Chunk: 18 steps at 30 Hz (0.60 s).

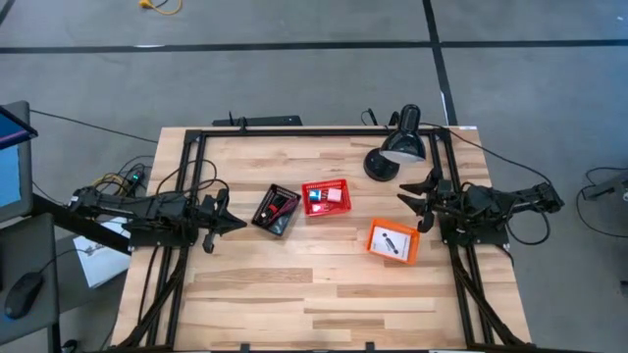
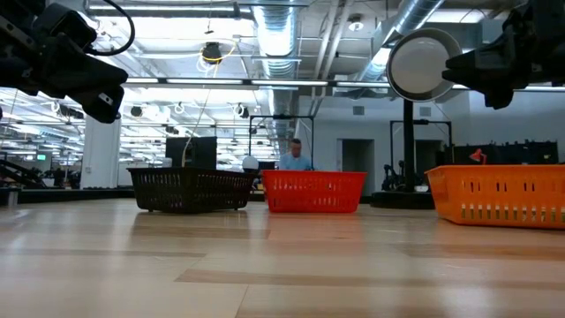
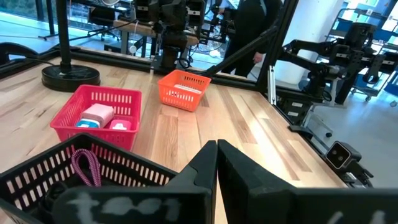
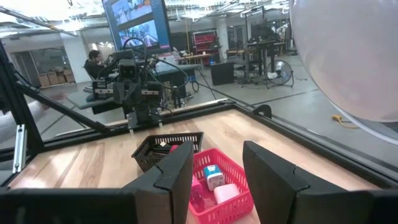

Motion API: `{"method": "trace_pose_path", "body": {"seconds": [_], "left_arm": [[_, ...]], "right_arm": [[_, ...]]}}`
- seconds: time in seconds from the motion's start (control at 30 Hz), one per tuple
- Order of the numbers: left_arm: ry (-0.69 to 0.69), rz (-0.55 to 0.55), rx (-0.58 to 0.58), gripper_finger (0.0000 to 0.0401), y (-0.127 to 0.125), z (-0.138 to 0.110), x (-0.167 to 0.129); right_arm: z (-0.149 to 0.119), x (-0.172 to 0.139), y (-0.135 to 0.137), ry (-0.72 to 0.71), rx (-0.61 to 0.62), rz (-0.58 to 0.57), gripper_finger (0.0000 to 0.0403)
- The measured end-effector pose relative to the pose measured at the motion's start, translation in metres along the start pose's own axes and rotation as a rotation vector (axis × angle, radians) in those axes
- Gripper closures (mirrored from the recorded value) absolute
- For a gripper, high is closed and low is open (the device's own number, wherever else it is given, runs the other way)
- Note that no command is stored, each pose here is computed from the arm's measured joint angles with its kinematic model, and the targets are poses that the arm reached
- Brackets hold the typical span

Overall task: Pick and place items into bin
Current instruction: Return to Home Position

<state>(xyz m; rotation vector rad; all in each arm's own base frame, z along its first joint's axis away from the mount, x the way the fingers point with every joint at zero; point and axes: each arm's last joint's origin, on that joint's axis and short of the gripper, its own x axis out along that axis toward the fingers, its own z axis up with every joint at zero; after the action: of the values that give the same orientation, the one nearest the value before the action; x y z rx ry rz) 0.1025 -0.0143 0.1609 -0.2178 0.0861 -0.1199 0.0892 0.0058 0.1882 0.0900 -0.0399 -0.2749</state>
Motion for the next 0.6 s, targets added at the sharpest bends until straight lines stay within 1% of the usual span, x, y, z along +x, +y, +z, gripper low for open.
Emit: {"method": "trace_pose_path", "body": {"seconds": [0.6], "left_arm": [[0.0, 0.0, -0.003, 0.0401, 0.0, 0.0, 0.0]], "right_arm": [[0.0, 0.0, 0.0, 0.0, 0.0, 0.0, 0.0269]]}}
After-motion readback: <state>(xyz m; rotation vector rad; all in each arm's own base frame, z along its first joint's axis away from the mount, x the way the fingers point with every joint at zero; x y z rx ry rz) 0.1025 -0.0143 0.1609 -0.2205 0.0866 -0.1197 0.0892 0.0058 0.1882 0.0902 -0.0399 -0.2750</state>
